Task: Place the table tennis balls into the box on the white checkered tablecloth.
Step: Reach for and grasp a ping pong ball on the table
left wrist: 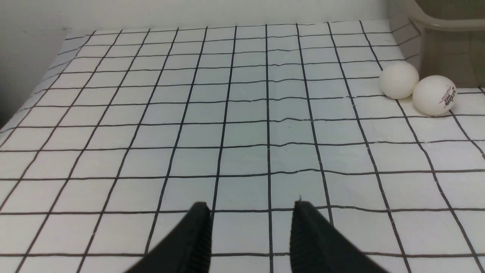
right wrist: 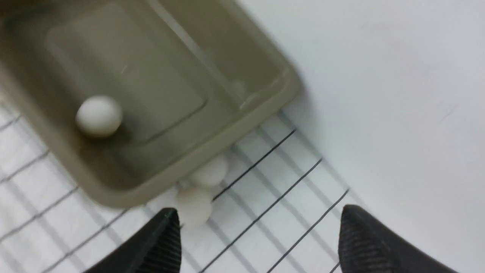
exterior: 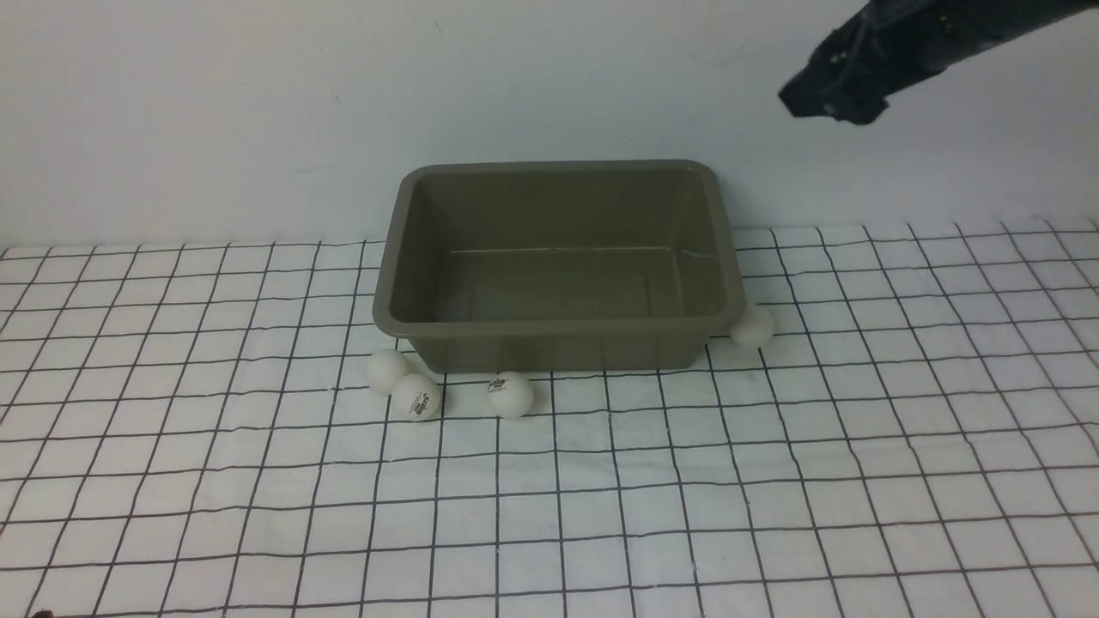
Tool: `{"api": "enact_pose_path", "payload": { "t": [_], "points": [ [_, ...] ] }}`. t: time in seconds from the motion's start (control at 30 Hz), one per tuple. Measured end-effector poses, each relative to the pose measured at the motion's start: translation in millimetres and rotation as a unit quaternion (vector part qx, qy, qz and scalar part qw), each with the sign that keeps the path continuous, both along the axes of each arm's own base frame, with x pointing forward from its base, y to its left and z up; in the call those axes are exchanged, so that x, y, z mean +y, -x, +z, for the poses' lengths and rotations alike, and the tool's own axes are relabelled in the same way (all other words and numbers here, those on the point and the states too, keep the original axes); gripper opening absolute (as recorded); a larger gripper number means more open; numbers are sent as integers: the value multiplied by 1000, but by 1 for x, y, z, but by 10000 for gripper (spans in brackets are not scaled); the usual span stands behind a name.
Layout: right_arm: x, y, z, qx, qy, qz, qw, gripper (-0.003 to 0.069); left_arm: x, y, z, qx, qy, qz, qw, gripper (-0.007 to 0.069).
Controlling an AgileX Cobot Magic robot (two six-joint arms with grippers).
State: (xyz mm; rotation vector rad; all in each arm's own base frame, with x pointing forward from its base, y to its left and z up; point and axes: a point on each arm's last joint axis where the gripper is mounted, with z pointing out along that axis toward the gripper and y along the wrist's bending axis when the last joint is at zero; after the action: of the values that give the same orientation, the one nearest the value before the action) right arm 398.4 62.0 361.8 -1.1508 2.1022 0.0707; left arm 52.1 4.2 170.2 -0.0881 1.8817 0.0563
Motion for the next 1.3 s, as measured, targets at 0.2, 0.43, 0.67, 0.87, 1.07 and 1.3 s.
{"api": "enact_pose_path", "payload": {
  "t": [0.2, 0.43, 0.67, 0.87, 1.07, 1.3],
  "points": [
    [-14, 0, 0, 13, -32, 14, 999, 505, 0, 0, 0, 0, 0, 0, 1000, 268],
    [-24, -9, -13, 18, -54, 18, 998, 505, 0, 0, 0, 0, 0, 0, 1000, 268],
    [-31, -36, -91, 73, -88, 22, 993, 505, 0, 0, 0, 0, 0, 0, 1000, 268],
    [-29, -56, -152, 122, -111, 13, 986, 505, 0, 0, 0, 0, 0, 0, 1000, 268],
    [-22, -64, -193, 155, -121, 8, 980, 505, 0, 0, 0, 0, 0, 0, 1000, 268],
    [4, -65, -212, 169, -122, 26, 978, 505, 0, 0, 0, 0, 0, 0, 1000, 268]
  ]
}}
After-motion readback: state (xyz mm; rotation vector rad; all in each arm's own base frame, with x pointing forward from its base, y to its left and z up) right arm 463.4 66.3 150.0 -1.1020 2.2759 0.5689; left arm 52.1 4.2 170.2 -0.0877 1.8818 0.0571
